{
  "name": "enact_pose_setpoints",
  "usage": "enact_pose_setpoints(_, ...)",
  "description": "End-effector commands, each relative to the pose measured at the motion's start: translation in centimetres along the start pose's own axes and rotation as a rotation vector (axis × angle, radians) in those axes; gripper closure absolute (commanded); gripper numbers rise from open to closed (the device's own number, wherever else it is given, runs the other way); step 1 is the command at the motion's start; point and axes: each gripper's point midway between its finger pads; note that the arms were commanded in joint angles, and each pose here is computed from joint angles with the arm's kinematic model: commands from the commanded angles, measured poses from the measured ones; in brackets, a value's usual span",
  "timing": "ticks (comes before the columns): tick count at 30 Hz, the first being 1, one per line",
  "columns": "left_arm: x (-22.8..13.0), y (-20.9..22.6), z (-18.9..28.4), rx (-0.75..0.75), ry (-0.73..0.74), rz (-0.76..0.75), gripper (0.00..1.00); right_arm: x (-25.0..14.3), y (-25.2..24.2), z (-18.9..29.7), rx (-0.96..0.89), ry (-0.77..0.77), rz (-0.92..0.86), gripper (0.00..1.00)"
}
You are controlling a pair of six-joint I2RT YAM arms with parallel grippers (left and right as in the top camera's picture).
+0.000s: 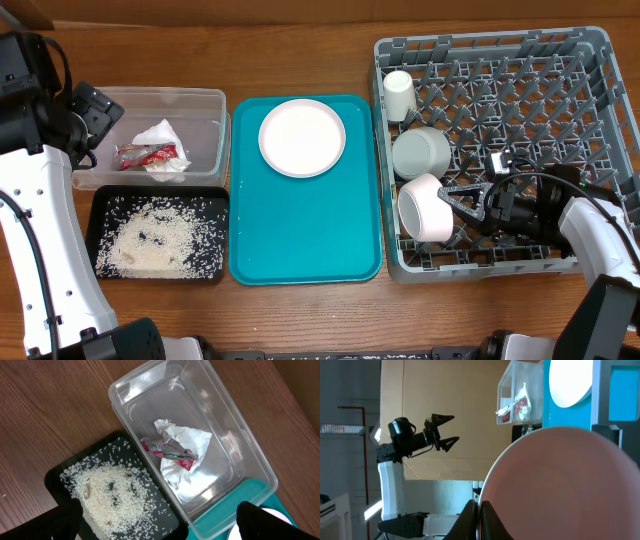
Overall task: Sort waste into correct bins and load items into the dishwasher
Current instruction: 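Lower the pink bowl tilted into the rack and release it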
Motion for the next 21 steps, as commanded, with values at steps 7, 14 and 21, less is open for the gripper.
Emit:
enact_pose_setpoints(7, 0.4, 0.2, 0.1, 0.009, -0.013, 0.025, 0.00, 0.8, 1.4, -0.1, 0.034, -0.004, 0.047, 0.96)
enact_pose_setpoints(14, 0.4, 0.2, 0.1, 0.009, -0.013, 0.025, 0.00, 0.0, 0.6, -0.1, 0.034, -0.005, 0.048, 0.96)
enact_pose_setpoints(21, 0.4, 0.2, 0.1, 0.009, -0.013, 0.025, 0.00, -0.4, 0.2, -0.1, 0.034, -0.005, 0.048, 0.96)
Point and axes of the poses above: each gripper's point midway between its finger pads, its own z axis back along the fingers, its own y axis along the line the jaws close on, x = y × z, and after that the axes turned 3 degrees about z, right-handed
